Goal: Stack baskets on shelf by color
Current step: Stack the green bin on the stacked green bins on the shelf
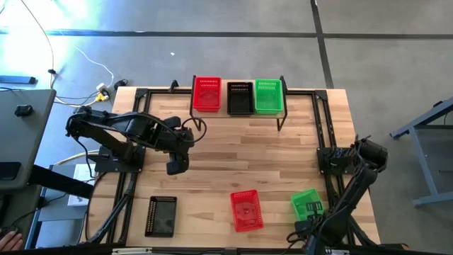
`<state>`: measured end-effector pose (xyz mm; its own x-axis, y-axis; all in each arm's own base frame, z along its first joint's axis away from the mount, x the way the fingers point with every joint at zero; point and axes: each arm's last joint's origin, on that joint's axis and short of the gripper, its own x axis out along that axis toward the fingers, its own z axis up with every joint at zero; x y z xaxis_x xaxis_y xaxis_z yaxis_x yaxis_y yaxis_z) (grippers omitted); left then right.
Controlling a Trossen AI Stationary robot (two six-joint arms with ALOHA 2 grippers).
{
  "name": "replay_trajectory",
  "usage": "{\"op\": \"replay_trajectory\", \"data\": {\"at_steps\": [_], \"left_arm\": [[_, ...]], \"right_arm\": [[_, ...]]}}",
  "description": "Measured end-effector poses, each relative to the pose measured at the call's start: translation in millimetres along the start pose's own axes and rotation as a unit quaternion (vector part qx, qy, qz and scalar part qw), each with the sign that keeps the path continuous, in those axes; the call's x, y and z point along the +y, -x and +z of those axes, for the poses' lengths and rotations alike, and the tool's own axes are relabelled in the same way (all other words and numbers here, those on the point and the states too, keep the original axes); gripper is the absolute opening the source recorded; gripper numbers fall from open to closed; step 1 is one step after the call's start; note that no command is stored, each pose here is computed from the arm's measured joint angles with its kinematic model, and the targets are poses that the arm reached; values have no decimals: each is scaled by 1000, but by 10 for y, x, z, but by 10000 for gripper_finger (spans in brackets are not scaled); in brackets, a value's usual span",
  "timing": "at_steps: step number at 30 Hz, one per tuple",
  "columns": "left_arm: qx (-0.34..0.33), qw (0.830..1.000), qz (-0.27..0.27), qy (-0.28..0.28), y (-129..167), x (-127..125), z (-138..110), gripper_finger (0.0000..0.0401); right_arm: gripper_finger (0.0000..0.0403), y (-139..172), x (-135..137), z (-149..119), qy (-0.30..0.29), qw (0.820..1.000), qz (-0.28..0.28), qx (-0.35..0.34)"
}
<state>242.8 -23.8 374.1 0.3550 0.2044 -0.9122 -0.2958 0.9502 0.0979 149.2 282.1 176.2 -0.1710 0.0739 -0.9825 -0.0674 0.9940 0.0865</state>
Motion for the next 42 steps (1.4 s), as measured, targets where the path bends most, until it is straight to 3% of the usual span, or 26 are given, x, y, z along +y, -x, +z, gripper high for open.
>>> {"op": "replay_trajectory", "data": {"at_steps": [3, 9, 15, 24, 35, 42], "left_arm": [[0, 1000, 0, 0, 0, 0, 0, 181], [0, 1000, 0, 0, 0, 2, 1, 181], [-1, 1000, 0, -7, -2, 5, 4, 181], [-2, 1000, 2, -8, -2, 6, 6, 181], [-13, 999, 39, -23, -8, 51, 21, 181], [-11, 998, 62, -32, -36, 178, 59, 181]], "right_arm": [[82, -56, -8, -1, 2, 1000, 13, 7], [8, -59, -17, 18, -13, 1000, 18, 9], [4, -9, -52, 70, -52, 998, 27, 3], [1, 524, -175, 267, -123, 985, 75, -95], [0, 1265, -796, 595, -191, 954, 91, -212], [0, 1761, -1293, 793, -200, 943, 58, -259]]}}
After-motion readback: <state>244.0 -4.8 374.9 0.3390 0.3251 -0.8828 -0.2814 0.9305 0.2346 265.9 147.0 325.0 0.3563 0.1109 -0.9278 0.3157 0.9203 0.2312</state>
